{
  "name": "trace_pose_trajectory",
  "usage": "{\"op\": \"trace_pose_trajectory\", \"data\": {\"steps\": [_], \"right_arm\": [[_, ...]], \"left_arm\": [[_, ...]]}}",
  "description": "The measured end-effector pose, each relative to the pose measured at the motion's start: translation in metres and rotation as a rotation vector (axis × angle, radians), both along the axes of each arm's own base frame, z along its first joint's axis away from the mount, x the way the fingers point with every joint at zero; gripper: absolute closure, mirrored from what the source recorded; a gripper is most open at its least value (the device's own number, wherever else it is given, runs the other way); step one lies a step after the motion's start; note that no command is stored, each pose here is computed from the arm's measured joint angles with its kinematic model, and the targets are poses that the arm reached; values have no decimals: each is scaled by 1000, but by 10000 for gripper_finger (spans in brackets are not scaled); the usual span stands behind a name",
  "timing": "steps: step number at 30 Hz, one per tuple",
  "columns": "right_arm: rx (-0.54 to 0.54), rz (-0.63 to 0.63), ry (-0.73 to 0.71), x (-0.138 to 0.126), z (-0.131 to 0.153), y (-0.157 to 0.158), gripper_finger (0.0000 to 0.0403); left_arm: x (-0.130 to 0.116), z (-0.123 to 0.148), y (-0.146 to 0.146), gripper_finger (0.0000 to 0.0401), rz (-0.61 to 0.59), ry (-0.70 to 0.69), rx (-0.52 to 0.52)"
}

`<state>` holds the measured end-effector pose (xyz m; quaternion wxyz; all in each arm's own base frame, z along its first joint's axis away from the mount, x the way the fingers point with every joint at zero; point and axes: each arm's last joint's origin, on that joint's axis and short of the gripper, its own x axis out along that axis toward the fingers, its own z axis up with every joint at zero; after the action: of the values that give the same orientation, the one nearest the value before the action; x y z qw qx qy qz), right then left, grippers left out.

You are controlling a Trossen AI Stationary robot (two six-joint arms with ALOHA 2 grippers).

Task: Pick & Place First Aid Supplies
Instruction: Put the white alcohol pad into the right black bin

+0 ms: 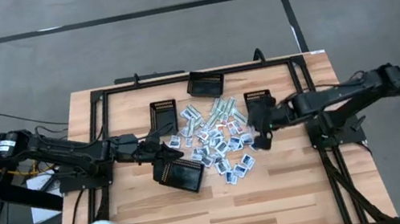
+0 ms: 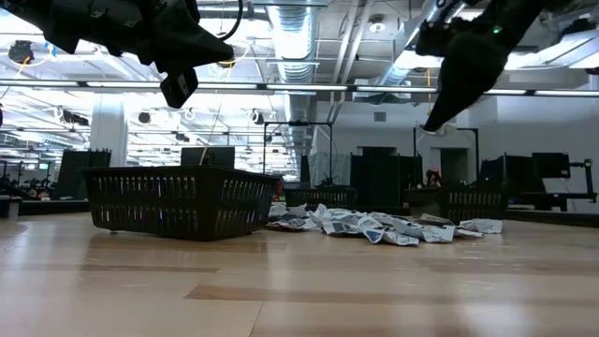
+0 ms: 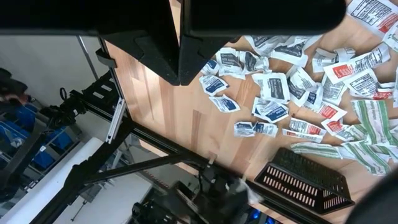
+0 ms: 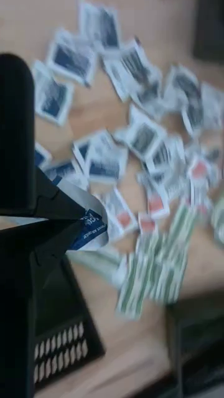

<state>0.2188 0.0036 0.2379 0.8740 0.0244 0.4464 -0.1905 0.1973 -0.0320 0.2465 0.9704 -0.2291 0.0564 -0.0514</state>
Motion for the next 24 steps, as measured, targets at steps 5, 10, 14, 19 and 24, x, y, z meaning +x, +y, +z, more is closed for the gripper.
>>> {"op": "trace_pose_trajectory", "data": {"steps": [5,10,14,19,24], "right_arm": [[0,-133,58,-6,-3,-29,398],[12,-244,132,-11,-10,-53,397],[17,-283,169,-12,-14,-65,397],[33,-275,171,-13,-15,-70,387],[35,-267,173,-13,-14,-68,342]], "left_arm": [[0,0,0,393,0,0,0],[0,0,0,393,1,0,0],[0,0,0,393,1,0,0],[0,0,0,393,1,0,-3],[0,0,0,393,1,0,-3]]}}
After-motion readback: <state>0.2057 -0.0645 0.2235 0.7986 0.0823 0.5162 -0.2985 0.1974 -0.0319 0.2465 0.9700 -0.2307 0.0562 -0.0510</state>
